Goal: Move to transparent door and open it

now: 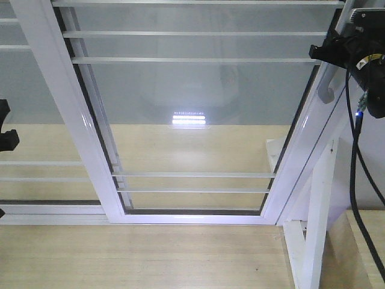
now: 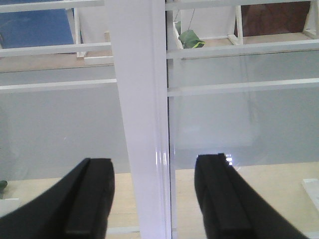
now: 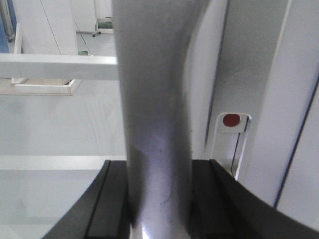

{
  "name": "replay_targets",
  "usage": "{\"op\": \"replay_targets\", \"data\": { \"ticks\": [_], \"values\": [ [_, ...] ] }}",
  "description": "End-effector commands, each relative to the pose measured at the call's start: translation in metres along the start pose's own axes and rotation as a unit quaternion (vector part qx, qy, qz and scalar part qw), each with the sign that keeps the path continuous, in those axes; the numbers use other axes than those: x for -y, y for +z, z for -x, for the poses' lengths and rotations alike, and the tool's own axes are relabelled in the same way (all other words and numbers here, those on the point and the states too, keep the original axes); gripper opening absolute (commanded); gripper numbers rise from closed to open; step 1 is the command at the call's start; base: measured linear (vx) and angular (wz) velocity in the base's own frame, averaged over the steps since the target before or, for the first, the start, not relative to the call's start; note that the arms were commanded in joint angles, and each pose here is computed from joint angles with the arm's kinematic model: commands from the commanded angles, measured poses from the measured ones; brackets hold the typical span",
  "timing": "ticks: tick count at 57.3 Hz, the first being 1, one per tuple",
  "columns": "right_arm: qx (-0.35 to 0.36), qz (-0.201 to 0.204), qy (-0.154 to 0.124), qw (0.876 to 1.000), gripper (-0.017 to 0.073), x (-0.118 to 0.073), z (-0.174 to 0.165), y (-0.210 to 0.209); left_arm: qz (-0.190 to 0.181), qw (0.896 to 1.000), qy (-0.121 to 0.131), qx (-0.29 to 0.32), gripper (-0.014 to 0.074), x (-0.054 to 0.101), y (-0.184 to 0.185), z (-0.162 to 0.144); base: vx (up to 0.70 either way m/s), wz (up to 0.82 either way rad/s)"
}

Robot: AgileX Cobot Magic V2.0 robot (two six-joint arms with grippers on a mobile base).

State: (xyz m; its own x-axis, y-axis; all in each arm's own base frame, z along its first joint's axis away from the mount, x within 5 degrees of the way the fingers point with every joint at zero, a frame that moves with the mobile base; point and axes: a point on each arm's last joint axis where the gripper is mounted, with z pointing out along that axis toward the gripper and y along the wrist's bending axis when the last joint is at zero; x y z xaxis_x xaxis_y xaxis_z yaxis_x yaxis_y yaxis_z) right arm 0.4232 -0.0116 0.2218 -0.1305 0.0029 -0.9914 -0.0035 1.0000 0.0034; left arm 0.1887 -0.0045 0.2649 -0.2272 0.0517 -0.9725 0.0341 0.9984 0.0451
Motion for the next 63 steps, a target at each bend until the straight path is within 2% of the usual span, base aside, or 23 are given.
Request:
{"op": "replay_targets", "data": {
  "ticks": [1,12,39,50,63],
  "values": [
    [0.09,0.07,-0.046,0.992,0.0296,-0.041,0.039,-0.007,0.004,0.998,-0.007,0.065,0.0481,-0.001,-0.001,0.021,0.0,0.0],
    [0.095,0.099,-0.045,0.99,0.0296,-0.064,0.04,-0.01,0.004,0.998,-0.007,0.065,0.0481,-0.001,-0.001,0.021,0.0,0.0],
    [0.108,0.144,-0.039,0.983,0.0297,-0.1,0.041,-0.016,0.004,0.998,-0.007,0.064,0.0481,-0.001,-0.001,0.021,0.0,0.0],
    [0.099,0.178,-0.03,0.979,0.031,-0.127,0.04,-0.023,0.004,0.998,-0.007,0.064,0.0481,-0.001,-0.001,0.021,0.0,0.0],
    [0.086,0.227,-0.039,0.969,0.0342,-0.167,0.041,-0.04,0.004,0.998,-0.004,0.066,0.0481,-0.001,-0.001,0.021,0.0,0.0]
  ]
}}
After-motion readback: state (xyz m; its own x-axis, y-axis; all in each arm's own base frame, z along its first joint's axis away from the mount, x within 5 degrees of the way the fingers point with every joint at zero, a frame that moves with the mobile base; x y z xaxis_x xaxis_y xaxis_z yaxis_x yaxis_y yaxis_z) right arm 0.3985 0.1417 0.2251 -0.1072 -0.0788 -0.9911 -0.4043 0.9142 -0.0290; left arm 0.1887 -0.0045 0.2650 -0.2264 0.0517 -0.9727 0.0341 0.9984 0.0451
